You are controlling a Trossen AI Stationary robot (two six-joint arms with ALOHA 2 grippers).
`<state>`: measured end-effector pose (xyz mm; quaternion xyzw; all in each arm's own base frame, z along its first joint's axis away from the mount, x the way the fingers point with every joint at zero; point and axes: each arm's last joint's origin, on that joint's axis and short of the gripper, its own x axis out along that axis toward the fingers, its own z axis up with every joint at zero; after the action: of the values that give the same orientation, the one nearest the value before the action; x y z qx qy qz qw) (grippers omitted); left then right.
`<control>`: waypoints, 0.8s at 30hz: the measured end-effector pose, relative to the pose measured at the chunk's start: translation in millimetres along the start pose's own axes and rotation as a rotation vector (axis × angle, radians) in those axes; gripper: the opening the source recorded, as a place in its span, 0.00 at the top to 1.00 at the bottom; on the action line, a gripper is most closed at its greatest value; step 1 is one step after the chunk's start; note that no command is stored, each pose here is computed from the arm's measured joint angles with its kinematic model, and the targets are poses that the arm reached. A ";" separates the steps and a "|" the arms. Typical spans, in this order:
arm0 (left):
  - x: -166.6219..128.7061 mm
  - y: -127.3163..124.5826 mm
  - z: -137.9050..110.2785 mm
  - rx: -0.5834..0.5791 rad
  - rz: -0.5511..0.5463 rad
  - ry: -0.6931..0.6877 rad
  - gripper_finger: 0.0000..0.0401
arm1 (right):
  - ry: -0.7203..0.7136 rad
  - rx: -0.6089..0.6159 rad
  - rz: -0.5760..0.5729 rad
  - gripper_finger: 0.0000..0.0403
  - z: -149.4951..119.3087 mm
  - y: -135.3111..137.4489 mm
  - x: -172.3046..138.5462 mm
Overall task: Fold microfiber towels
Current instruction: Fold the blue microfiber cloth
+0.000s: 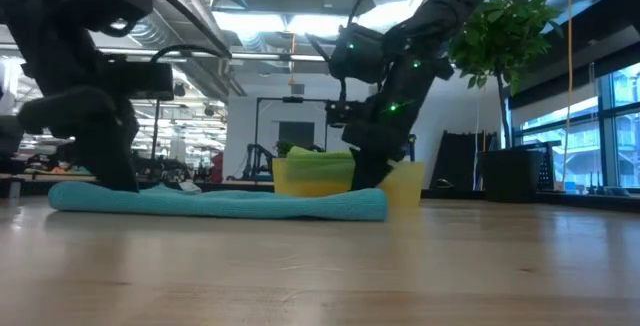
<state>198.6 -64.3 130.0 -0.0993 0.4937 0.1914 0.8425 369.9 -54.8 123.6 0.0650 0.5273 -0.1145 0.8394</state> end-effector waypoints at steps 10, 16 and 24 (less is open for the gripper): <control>4.9 10.7 8.6 0.019 0.032 -0.002 0.98 | 0.161 0.053 0.022 0.99 -24.2 58.0 -8.9; 6.8 14.2 14.3 0.049 0.049 -0.036 0.95 | 0.235 0.084 0.199 0.98 -41.3 112.3 -19.0; -2.5 4.2 39.7 0.191 0.052 -0.174 0.92 | 0.197 -0.018 0.504 0.98 -44.8 186.4 -41.4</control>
<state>227.3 -46.9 151.8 0.0113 0.4369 0.1731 0.8826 362.2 140.6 139.1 0.1976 0.5747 0.1095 0.7866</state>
